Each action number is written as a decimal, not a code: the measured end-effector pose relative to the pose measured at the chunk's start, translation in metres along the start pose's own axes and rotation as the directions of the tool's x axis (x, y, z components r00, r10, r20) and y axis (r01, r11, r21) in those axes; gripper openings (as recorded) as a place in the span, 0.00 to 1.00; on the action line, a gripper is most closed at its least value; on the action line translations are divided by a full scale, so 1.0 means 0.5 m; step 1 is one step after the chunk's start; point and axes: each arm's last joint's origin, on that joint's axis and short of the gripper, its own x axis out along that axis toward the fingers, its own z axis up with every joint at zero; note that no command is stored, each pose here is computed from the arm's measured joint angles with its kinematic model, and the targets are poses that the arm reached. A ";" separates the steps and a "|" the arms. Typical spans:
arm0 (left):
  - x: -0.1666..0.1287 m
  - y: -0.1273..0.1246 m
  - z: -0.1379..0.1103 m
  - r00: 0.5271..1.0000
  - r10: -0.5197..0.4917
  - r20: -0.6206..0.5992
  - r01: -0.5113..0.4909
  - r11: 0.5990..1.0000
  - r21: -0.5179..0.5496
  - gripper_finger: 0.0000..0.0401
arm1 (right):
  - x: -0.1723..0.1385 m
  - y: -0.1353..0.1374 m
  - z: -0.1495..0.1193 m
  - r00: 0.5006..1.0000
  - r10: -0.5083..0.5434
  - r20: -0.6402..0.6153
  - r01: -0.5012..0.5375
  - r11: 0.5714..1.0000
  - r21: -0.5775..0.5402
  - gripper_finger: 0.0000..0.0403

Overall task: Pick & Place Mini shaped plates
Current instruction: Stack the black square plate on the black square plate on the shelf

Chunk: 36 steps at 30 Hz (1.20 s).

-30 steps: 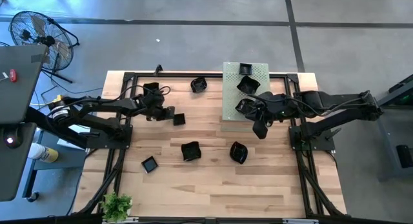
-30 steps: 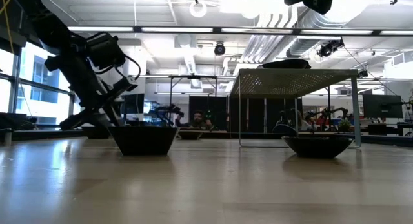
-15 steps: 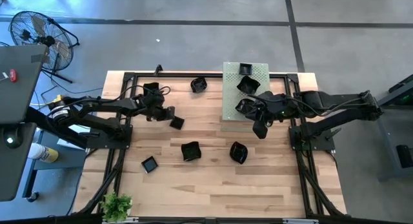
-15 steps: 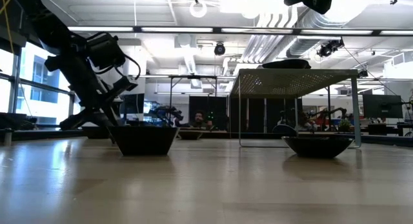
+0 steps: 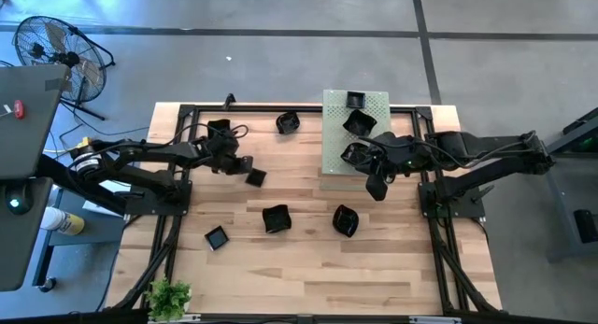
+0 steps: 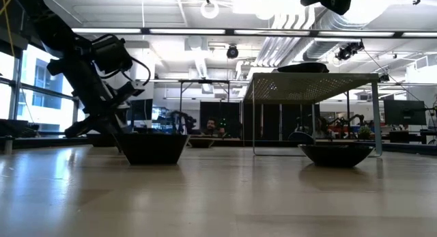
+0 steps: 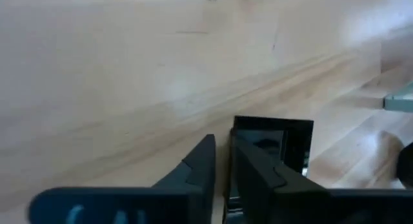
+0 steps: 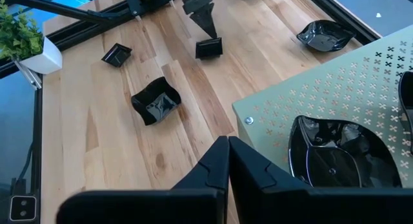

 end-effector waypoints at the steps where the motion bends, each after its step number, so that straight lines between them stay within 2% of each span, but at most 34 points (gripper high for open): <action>1: 0.000 0.000 0.000 1.000 -0.006 -0.007 0.006 1.000 0.008 0.08 | 0.000 0.000 0.000 1.000 0.000 0.000 0.000 1.000 0.000 0.01; 4: 0.000 -0.001 -0.001 1.000 -0.009 -0.011 0.009 1.000 0.011 0.02 | 0.000 0.000 0.000 1.000 0.000 0.000 0.000 1.000 0.000 0.01; 7: 0.000 -0.001 -0.001 1.000 -0.016 -0.018 0.017 1.000 0.012 0.01 | 0.000 0.000 0.000 1.000 0.000 0.001 0.000 1.000 0.000 0.01; 13: -0.001 -0.004 -0.003 0.996 -0.061 -0.070 0.061 0.998 0.010 0.14 | 0.000 0.000 0.000 1.000 0.000 0.001 0.000 1.000 0.000 0.00; 17: 0.000 -0.004 -0.003 0.996 -0.058 -0.066 0.059 0.998 0.007 0.23 | 0.000 0.000 0.000 1.000 0.000 0.001 0.000 1.000 0.000 0.01; 20: 0.001 -0.002 -0.004 0.999 -0.028 -0.045 0.028 1.000 0.003 0.25 | 0.000 0.000 0.000 1.000 0.000 0.001 0.000 1.000 0.000 0.01; 25: 0.014 -0.009 -0.015 0.999 -0.013 -0.049 0.013 1.000 0.018 0.20 | 0.000 0.000 0.000 1.000 0.000 0.001 0.000 1.000 0.000 0.01; 33: 0.018 -0.016 -0.021 0.998 -0.030 -0.052 0.030 0.999 0.012 0.02 | 0.000 0.000 0.000 1.000 0.001 0.002 -0.001 1.000 0.001 0.02; 36: 0.002 -0.029 -0.015 0.997 -0.072 -0.021 0.072 0.997 -0.004 0.02 | 0.000 0.000 0.000 1.000 0.005 0.000 -0.005 1.000 0.021 0.01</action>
